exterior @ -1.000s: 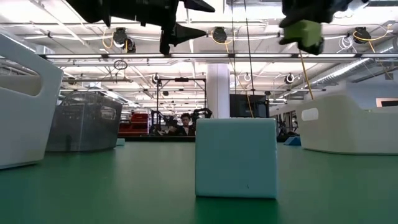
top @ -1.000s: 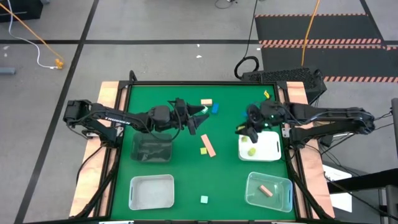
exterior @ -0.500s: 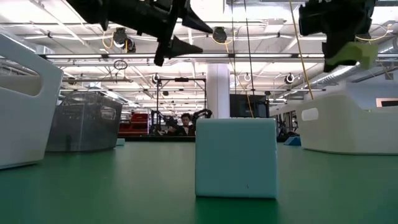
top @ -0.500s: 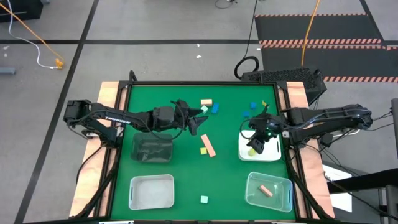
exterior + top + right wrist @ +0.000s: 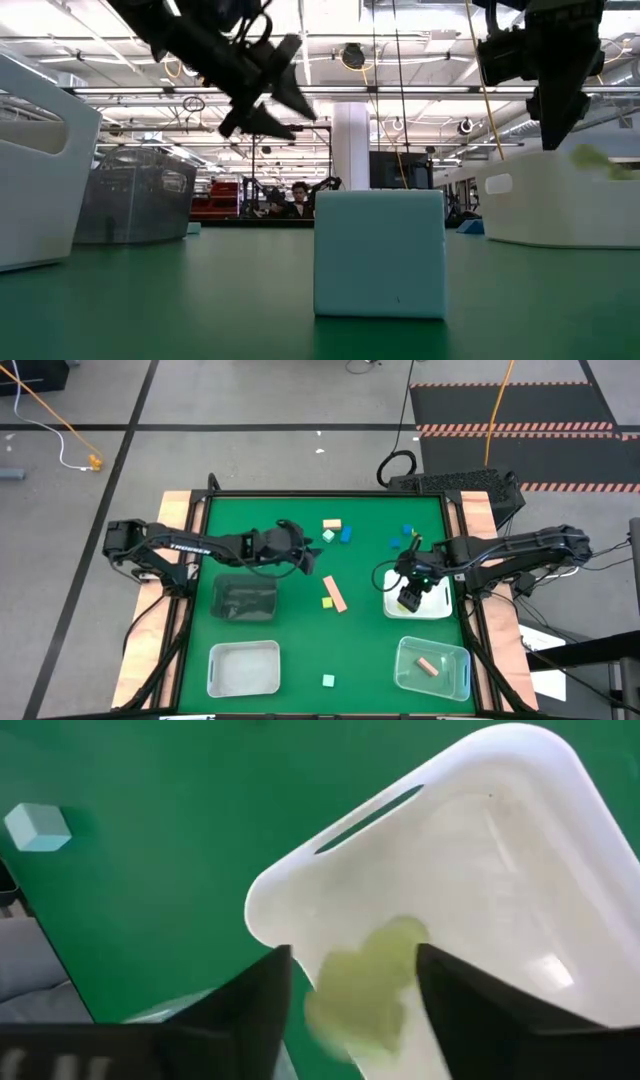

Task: Sort & place blocks by color
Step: Put the top green block into the white bin, then put the top left light blue block into the black bin

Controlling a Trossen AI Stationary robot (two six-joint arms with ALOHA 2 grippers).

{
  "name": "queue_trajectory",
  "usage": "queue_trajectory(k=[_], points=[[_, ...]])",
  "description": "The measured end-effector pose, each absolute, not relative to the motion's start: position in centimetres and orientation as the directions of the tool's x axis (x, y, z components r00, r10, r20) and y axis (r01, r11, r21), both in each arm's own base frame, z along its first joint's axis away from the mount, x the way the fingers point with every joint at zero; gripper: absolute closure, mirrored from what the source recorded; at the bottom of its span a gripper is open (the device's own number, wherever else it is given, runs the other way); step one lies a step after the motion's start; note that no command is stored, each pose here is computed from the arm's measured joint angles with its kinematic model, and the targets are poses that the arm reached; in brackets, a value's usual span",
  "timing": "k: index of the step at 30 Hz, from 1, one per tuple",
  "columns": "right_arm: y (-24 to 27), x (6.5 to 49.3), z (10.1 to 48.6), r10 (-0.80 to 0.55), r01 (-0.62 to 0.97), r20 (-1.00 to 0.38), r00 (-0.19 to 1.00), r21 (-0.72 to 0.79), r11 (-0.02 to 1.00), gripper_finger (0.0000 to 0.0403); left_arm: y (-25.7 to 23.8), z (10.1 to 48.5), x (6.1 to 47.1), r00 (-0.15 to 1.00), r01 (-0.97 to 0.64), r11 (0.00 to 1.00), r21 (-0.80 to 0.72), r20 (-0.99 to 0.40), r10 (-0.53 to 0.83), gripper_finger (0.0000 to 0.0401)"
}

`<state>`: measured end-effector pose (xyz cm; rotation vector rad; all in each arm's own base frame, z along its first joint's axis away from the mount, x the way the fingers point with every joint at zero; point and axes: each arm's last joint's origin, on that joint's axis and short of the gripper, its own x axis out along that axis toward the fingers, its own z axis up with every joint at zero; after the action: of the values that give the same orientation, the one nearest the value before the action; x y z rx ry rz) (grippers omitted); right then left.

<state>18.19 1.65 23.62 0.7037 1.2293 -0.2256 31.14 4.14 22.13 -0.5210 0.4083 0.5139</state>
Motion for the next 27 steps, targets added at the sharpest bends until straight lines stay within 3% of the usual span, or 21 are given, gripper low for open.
queue_trajectory(k=[5,9,21,27], points=[[1.7,18.3,23.6,0.207,0.520,-0.917,0.341,0.367,0.771,0.0123,5.4,20.5,29.7,0.657,-0.685,0.659,-0.311,-0.655,0.374,0.0148],[1.6,18.2,23.6,0.207,0.520,-0.917,0.342,0.367,0.771,0.0103,6.4,19.3,28.1,0.509,-0.777,0.586,-0.228,-0.775,0.374,0.0148],[1.7,18.3,23.6,0.205,0.495,-0.913,0.351,0.368,0.787,0.0109,8.5,17.8,24.5,0.182,-0.898,0.440,-0.008,-0.917,0.354,0.0148],[1.6,18.5,23.7,0.201,0.489,-0.908,0.368,0.373,0.789,0.0110,8.5,17.5,24.0,0.136,-0.901,0.434,0.028,-0.930,0.343,0.0148]])
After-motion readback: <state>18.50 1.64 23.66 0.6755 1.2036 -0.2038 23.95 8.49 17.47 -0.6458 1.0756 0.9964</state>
